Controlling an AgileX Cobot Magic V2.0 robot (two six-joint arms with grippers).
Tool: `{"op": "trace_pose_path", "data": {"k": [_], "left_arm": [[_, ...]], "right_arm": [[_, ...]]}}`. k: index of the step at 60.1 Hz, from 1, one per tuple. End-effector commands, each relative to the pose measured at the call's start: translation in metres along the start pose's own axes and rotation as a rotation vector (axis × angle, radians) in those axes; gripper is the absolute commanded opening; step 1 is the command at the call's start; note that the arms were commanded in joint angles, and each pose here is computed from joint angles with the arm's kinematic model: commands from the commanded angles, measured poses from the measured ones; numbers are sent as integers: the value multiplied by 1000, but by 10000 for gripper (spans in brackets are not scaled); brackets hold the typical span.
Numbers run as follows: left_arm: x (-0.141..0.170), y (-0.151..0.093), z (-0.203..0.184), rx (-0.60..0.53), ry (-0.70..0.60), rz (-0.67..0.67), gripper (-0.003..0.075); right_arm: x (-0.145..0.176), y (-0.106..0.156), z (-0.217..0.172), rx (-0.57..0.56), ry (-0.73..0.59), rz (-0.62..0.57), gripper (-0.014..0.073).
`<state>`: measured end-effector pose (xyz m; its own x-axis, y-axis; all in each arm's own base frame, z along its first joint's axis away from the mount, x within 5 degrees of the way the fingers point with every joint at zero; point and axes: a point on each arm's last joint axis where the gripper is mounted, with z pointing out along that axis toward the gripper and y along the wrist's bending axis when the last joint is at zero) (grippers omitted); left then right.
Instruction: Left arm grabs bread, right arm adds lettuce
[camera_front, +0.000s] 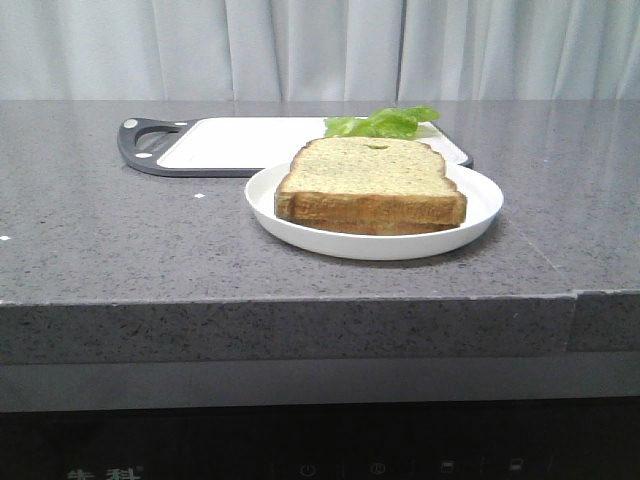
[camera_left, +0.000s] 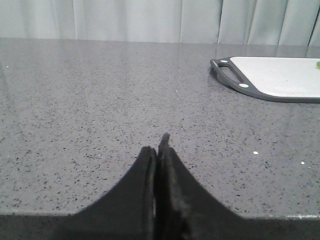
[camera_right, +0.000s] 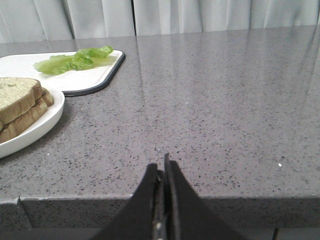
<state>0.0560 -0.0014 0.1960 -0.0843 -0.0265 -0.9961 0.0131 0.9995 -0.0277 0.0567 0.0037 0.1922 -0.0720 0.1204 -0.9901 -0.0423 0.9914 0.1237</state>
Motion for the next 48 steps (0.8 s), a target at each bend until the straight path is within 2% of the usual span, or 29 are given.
{"op": "trace_pose_path", "data": {"k": [1, 14, 23, 29, 37, 48], "left_arm": [[-8, 0, -2, 1, -105, -16, -20], [-19, 1, -4, -2, -203, -42, -21], [-56, -1, -13, -3, -267, 14, -21], [-93, -2, -18, -10, -216, 71, -21], [-134, -3, -6, -8, -127, 70, -20], [-146, -3, 19, -7, -23, 69, -19]], "right_arm": [[-10, 0, -2, 7, -114, -13, -61], [-14, 0, -3, 8, -149, -11, -61], [-40, 4, -10, -5, -161, -25, -61], [-65, 8, -15, -8, -129, -62, -61], [-102, 13, -11, -6, -84, -78, -61], [-128, 16, 7, -2, -40, -77, -59]]}}
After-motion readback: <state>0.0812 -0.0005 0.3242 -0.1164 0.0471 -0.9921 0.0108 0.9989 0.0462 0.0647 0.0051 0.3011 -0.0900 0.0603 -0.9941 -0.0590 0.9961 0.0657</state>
